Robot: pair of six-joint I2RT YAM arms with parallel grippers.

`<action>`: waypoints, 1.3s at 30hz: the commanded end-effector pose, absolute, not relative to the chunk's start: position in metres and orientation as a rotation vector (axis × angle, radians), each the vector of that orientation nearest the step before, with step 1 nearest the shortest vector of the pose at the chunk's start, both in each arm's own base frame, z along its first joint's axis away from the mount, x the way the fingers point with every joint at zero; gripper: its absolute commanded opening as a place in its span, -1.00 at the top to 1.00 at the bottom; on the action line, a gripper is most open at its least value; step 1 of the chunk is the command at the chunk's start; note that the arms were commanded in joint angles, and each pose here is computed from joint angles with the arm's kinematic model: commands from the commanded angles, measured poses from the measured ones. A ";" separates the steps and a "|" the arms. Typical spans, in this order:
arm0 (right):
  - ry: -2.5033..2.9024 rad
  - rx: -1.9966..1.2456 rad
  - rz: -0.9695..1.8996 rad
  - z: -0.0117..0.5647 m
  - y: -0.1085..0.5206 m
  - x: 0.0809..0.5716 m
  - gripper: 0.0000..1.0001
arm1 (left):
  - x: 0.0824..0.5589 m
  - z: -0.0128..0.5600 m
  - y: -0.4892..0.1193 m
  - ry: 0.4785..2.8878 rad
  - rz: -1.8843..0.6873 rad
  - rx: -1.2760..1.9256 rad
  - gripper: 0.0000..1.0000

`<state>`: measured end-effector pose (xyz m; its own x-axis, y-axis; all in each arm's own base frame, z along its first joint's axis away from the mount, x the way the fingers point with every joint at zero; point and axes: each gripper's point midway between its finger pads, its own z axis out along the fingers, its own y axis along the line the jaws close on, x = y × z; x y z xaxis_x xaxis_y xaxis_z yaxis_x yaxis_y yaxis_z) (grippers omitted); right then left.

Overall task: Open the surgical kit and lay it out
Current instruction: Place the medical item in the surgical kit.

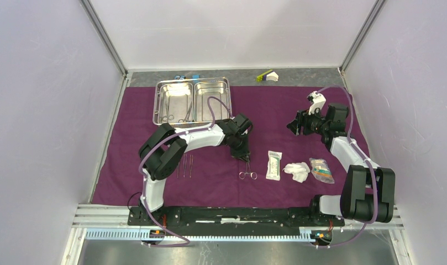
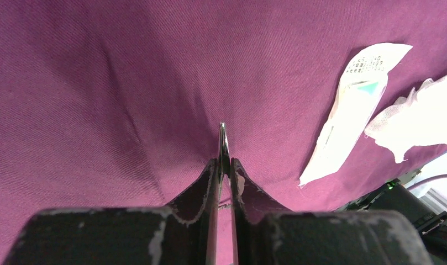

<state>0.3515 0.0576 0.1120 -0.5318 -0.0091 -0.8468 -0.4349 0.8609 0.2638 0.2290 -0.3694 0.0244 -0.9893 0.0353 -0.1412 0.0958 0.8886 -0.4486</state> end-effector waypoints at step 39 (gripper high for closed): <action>2.016 -0.624 0.531 0.130 0.075 0.342 -0.39 | 0.320 0.148 -0.313 2.379 -0.550 0.507 -0.45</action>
<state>0.3441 0.0666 0.1124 -0.5179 -0.0863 -0.8511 -0.5077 0.8317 0.2246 0.2818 -0.3418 0.1017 -0.8813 0.1037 -0.4610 0.3140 0.8576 -0.4074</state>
